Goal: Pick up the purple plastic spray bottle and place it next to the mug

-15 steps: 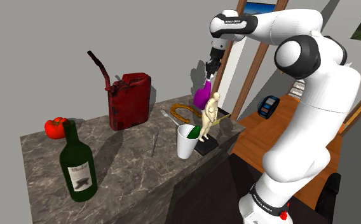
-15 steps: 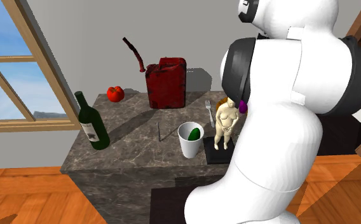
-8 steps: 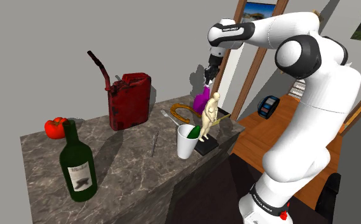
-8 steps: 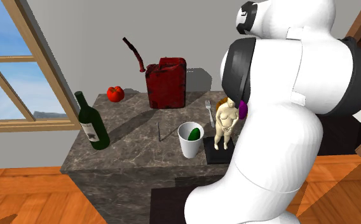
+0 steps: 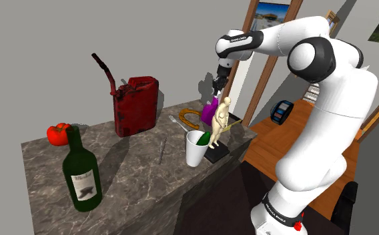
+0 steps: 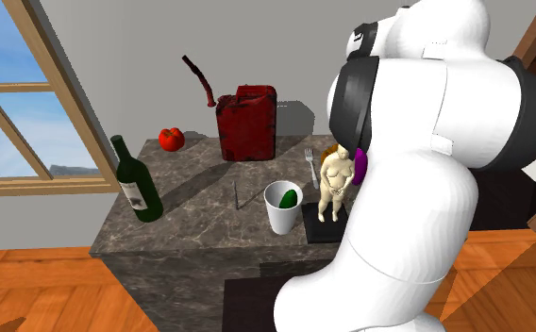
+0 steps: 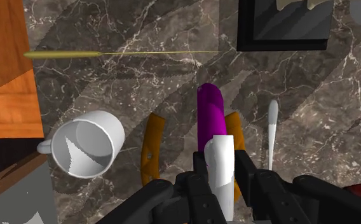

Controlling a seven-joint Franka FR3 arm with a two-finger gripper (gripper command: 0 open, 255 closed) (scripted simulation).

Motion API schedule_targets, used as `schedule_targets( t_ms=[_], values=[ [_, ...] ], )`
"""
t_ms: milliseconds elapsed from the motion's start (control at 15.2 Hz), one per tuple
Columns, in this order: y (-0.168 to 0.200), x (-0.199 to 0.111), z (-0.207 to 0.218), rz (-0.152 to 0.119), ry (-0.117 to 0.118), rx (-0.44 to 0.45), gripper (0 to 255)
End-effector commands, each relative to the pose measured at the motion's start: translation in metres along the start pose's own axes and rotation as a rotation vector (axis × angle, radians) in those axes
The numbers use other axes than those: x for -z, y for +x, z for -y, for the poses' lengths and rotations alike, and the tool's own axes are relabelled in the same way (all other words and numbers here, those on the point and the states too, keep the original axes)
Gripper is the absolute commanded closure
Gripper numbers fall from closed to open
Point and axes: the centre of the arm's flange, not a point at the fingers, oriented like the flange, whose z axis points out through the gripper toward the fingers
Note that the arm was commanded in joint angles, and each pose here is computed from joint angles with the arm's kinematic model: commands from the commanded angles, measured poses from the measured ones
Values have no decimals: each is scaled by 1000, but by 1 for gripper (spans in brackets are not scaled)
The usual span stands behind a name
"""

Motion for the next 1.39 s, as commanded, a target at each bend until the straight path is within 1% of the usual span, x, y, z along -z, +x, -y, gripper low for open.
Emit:
schedule_targets(
  t_ms=[0, 264, 792, 858, 1188, 1320],
  values=[
    [0, -10, -1, -1, 0, 0, 255],
    [0, -33, -1, -1, 0, 0, 255],
    [0, -33, -1, -1, 0, 0, 255],
    [0, -33, -1, -1, 0, 0, 0],
    [0, -33, -1, -1, 0, 0, 0],
    [0, -7, -1, -1, 0, 0, 0]
  ],
)
